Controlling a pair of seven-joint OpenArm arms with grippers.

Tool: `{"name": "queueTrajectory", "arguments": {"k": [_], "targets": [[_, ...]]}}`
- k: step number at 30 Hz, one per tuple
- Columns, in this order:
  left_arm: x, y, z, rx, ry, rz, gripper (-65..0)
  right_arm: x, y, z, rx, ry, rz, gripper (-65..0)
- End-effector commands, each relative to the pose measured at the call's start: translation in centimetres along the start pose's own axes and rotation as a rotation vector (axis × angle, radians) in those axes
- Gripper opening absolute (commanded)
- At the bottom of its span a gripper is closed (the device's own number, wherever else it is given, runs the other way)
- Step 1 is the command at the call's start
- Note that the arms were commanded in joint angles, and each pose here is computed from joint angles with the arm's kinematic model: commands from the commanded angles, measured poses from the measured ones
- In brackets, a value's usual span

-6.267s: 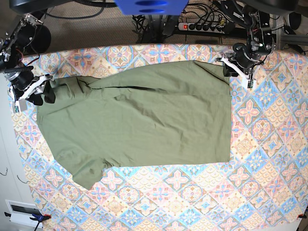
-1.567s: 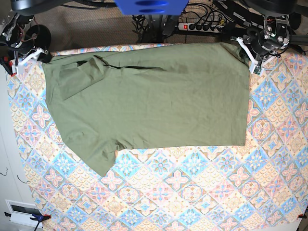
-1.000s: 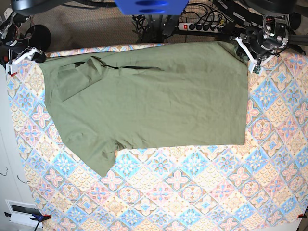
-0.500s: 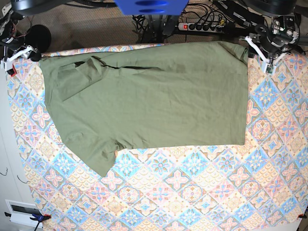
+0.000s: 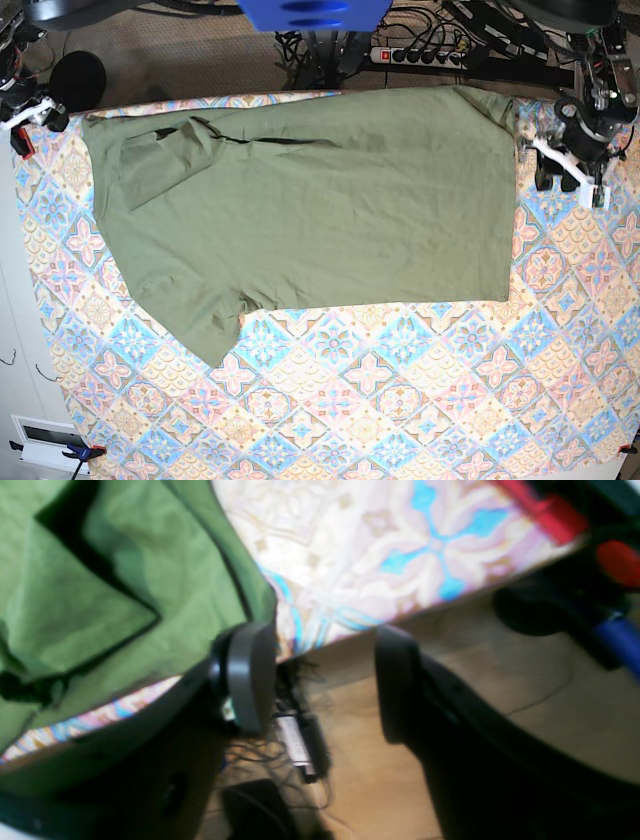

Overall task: Layout the t-shirt on the table in an organized manner, then fold the t-shirt properly
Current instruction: 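Release the shoulder corners and move both grippers toward the t-shirt's side edges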

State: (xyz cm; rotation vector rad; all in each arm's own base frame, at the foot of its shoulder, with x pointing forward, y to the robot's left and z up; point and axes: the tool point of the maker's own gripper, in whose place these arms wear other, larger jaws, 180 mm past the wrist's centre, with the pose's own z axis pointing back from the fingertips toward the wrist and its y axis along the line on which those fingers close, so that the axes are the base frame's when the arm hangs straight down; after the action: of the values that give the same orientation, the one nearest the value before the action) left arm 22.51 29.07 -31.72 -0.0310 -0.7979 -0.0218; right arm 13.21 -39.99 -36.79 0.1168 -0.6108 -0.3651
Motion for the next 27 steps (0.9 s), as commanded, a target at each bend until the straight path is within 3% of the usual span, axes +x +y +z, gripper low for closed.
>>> {"name": "queueTrajectory", "arguments": {"k": [1, 6, 19, 27], "targets": [[2.3, -0.3, 0.0, -0.012, -0.067, -0.026, -37.8, 3.4, 0.6, 0.8, 0.010, -0.092, 0.055, -33.9], [4.6, -0.5, -2.1, -0.036, -0.110, 0.002, -37.8, 6.5, 2.1, 0.3, -0.023, -0.131, 0.149, -33.9], [6.9, 1.4, -7.2, -0.047, -0.143, 0.200, -37.8, 13.7, 11.5, -3.5, 0.170, -0.237, 0.292, -33.9], [8.1, 2.2, -9.8, -0.062, -0.149, 0.307, -37.8, 15.4, 11.6, -4.9, 0.034, -0.187, 0.419, -33.9]]}}
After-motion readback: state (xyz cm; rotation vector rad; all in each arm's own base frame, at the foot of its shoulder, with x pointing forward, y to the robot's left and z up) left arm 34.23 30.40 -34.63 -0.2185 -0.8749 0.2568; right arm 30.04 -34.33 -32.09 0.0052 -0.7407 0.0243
